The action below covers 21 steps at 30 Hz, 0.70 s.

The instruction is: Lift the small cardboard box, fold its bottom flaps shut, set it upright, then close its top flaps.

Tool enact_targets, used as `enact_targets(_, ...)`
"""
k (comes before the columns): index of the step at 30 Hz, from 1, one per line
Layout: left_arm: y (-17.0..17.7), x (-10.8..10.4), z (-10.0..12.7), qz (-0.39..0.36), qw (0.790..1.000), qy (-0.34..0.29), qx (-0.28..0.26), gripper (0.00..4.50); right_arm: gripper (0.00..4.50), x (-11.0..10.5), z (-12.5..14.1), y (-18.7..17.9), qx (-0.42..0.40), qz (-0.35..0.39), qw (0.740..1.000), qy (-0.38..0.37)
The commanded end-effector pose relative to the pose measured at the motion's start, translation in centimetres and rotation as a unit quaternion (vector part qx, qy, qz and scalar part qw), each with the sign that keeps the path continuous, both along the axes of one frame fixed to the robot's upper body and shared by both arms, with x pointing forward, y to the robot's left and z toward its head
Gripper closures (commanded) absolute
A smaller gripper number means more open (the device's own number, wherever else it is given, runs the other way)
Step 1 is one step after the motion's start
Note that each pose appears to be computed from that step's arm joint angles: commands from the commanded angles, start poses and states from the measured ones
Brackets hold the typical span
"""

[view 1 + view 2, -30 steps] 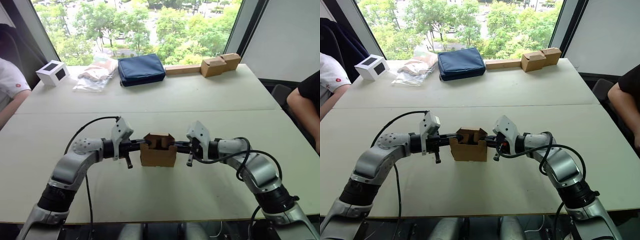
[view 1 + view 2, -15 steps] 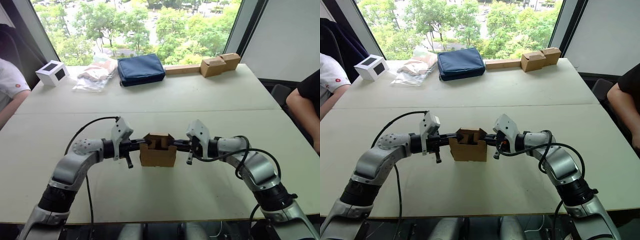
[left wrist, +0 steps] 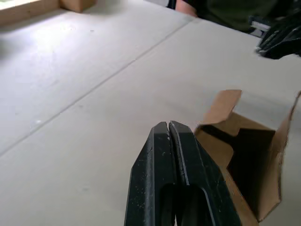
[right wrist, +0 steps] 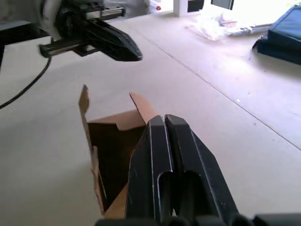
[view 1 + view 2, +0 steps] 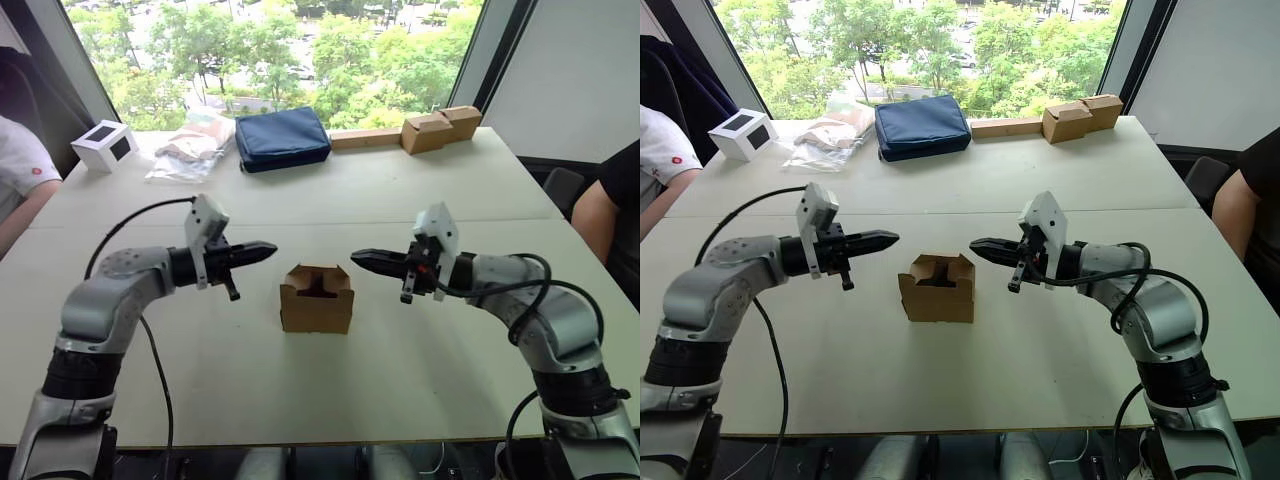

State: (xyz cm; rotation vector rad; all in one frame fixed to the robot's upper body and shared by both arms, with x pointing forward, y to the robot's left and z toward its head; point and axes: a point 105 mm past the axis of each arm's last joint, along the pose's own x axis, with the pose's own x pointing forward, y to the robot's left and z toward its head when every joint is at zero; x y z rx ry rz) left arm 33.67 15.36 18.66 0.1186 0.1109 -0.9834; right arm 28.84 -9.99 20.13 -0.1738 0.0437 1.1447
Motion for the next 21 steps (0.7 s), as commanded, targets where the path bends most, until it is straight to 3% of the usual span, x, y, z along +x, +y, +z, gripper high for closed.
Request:
enact_targets(1, 1.1, 2.2, -0.9, 0.028, 0.999, -0.008, 0.016, 4.49, 4.50, -3.5, 0.9, 1.9, -0.014, 0.068, 0.998, -0.005)
enact_targets(5, 0.2, 4.0, -3.5, 0.011, 0.999, 0.027, 0.015, 4.49, 4.50, -5.9, -0.8, 3.5, -0.057, 0.107, 0.993, 0.005)
enact_targets(10, -1.9, 4.5, -6.7, -0.039, 0.995, 0.088, 0.008, 4.49, 4.50, -5.9, -3.6, 4.6, -0.122, 0.106, 0.987, -0.015)
enact_targets(15, -2.9, 4.2, -7.6, -0.076, 0.991, 0.108, 0.012, 4.49, 4.50, -4.8, -4.0, 5.4, -0.133, 0.093, 0.986, -0.042)
enact_targets(21, -4.2, 3.4, -7.0, -0.111, 0.988, 0.109, -0.005, 4.49, 4.50, -3.4, -4.0, 6.3, -0.139, 0.074, 0.984, -0.083)
